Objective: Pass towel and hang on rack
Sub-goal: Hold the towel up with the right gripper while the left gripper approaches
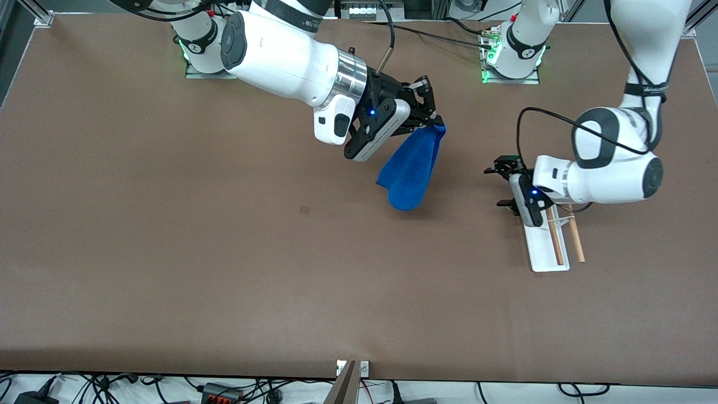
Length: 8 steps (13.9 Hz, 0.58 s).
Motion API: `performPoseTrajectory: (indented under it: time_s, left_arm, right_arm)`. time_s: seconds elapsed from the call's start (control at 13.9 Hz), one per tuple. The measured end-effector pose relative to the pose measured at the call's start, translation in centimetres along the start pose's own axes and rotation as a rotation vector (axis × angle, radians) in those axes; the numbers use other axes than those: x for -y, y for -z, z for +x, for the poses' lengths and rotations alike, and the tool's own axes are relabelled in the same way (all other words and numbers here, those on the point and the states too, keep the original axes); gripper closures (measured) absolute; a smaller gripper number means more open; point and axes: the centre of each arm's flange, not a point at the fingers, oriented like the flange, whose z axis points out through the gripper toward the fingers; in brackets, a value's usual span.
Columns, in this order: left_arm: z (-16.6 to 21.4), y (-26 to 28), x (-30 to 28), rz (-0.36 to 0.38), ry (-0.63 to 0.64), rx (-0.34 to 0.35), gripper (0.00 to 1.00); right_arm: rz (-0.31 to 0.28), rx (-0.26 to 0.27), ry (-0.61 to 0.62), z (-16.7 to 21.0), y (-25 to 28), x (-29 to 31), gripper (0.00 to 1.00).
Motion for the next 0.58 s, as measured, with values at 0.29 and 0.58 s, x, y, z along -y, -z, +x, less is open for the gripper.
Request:
performPoseTrajectory:
  time_s: [0.29, 0.58]
  left_arm:
    - [0.4, -1.5, -0.2, -0.016, -0.096, -0.104, 0.0]
    - [0.6, -5.0, -0.5, -0.095, -0.166, -0.196, 0.0]
  right_arm:
    - [-0.026, -0.009, 0.026, 0.0, 0.0, -0.1, 0.98]
    - [-0.034, -0.006, 0.029, -0.1, -0.3, -0.3, 0.98]
